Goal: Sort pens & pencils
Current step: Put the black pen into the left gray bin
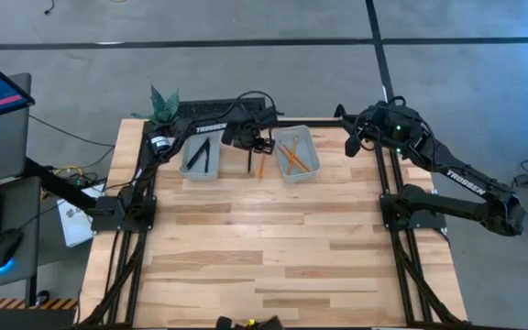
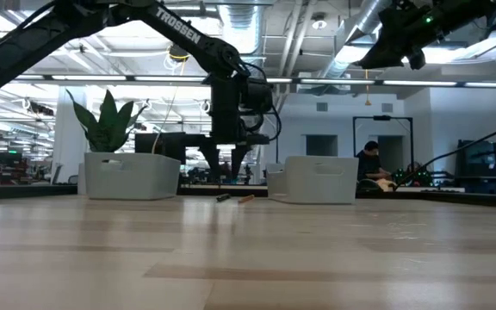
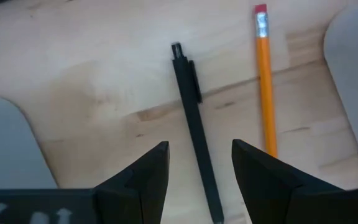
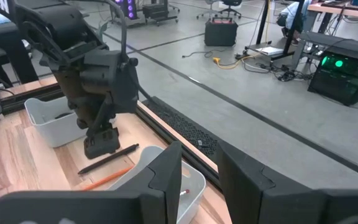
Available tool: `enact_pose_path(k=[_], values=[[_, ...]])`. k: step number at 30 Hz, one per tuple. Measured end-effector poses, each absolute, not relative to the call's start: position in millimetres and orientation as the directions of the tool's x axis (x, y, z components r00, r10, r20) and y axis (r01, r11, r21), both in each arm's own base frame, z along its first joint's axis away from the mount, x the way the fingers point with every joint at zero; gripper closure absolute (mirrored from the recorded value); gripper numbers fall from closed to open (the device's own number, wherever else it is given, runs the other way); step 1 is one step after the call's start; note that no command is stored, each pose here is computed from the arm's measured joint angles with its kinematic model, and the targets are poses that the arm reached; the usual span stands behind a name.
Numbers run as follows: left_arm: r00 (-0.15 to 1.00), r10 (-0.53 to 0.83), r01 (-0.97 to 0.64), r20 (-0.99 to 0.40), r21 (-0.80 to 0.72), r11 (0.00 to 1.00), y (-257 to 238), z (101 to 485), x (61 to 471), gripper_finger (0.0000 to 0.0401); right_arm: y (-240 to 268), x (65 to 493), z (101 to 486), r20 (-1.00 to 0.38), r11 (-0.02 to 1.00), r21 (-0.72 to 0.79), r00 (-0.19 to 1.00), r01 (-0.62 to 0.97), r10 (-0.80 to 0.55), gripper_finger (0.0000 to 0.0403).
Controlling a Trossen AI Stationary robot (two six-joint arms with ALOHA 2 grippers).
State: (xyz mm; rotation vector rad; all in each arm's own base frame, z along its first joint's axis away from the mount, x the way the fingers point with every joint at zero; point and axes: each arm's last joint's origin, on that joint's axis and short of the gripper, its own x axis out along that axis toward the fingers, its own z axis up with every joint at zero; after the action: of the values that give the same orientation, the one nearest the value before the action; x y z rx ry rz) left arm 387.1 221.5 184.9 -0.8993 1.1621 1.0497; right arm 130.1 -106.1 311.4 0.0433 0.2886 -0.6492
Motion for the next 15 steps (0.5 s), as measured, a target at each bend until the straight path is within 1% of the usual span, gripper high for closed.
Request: enact_pose_path(k=[3, 7, 10, 13, 15], values=[[0.072, 0.173, -0.960, -0.982, -0.021, 0.278, 222, 185, 387, 0.0234, -106, 130, 311, -0.278, 0.797, -0.050, 0.758, 0.601, -0.590, 0.0281], [0.073, 0.169, -0.948, -0.983, -0.016, 0.318, 222, 184, 387, 0.0234, -106, 130, 311, -0.278, 0.797, -0.050, 0.758, 0.602, -0.590, 0.0281], [0.067, 0.143, -0.944, -0.987, -0.016, 0.331, 222, 174, 390, 0.0234, -106, 130, 311, -0.278, 0.797, -0.050, 0.758, 0.601, -0.590, 0.0281], [0.030, 0.105, -0.942, -0.994, 0.007, 0.336, 220, 155, 393, 0.0234, -106, 130, 311, -0.278, 0.798, -0.050, 0.759, 0.601, -0.589, 0.0281], [0.030, 0.130, -0.938, -0.991, 0.017, 0.345, 217, 153, 397, 0.0234, -106, 130, 311, -0.279, 0.797, -0.050, 0.758, 0.601, -0.589, 0.0281]])
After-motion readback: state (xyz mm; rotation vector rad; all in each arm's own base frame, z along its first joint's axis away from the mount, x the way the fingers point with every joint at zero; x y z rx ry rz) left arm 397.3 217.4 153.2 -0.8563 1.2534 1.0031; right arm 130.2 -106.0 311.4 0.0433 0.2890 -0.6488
